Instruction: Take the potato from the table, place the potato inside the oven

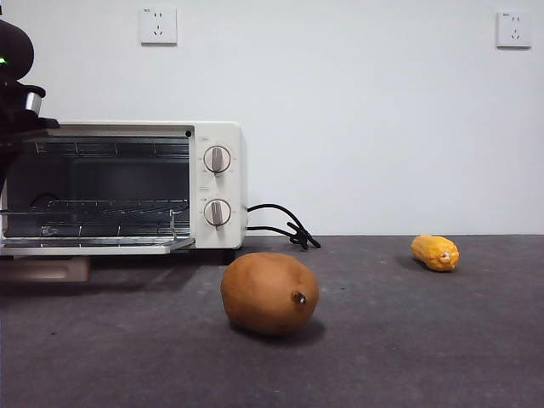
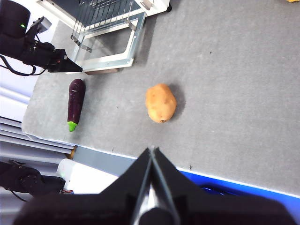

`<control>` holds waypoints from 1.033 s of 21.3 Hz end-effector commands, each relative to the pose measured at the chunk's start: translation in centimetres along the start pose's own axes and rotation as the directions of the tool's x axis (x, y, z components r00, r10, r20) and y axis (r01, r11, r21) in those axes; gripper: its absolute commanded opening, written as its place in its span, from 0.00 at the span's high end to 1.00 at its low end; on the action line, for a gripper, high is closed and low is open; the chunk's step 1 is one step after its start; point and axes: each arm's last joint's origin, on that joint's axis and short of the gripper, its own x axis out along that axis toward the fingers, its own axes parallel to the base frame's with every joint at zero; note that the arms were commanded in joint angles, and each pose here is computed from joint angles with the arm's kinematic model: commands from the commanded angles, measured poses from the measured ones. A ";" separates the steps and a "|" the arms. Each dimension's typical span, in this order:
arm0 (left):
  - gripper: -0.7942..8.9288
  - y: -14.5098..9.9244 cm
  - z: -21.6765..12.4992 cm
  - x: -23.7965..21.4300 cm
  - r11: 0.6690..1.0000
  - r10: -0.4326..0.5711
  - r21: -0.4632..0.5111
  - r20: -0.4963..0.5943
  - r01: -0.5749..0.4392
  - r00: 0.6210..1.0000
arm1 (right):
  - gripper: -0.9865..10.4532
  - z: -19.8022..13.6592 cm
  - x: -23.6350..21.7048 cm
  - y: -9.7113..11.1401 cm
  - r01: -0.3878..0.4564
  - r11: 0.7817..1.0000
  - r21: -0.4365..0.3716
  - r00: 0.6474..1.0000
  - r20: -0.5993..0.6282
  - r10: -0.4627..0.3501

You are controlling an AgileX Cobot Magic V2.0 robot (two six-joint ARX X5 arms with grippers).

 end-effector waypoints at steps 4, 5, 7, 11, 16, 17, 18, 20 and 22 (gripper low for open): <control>0.93 -0.9 -0.9 -3.4 0.993 -0.104 0.062 0.138 0.096 0.985 | 0.91 0.2 0.0 0.2 -0.041 0.998 -0.046 0.999 0.005 0.041; 0.93 -1.1 -1.3 -4.5 0.991 -0.126 0.076 0.180 0.114 0.976 | 0.91 0.4 0.1 0.3 -0.076 0.995 -0.058 0.997 0.005 0.077; 0.93 -1.6 -2.5 -7.5 0.983 -0.172 0.117 0.290 0.143 0.942 | 0.91 1.1 0.4 0.4 -0.169 0.981 -0.095 0.985 0.002 0.170; 0.92 -2.7 -6.1 -13.0 0.958 -0.270 0.220 0.463 0.186 0.845 | 0.91 2.5 1.3 0.1 -0.188 0.977 -0.098 0.982 0.006 0.190; 0.92 -3.5 -12.3 -18.1 0.939 -0.315 0.308 0.597 0.152 0.738 | 0.80 4.2 3.1 -0.2 -0.219 0.971 -0.101 0.976 -0.034 0.216; 0.92 -3.7 -13.6 -18.9 0.938 -0.317 0.319 0.626 0.137 0.713 | 0.80 4.6 3.7 0.0 -0.227 0.968 -0.106 0.974 -0.042 0.223; 0.92 -3.8 -14.8 -19.6 0.936 -0.319 0.329 0.653 0.122 0.686 | 0.80 5.1 4.4 0.3 -0.231 0.966 -0.116 0.973 -0.049 0.227; 0.92 -4.0 -16.9 -20.7 0.931 -0.322 0.356 0.691 0.084 0.647 | 0.76 5.8 6.1 1.1 -0.229 0.960 -0.161 0.973 -0.068 0.220; 0.92 -4.1 -19.0 -21.2 0.926 -0.324 0.373 0.705 0.059 0.631 | 0.66 6.1 8.3 2.3 -0.205 0.957 -0.203 0.977 -0.099 0.188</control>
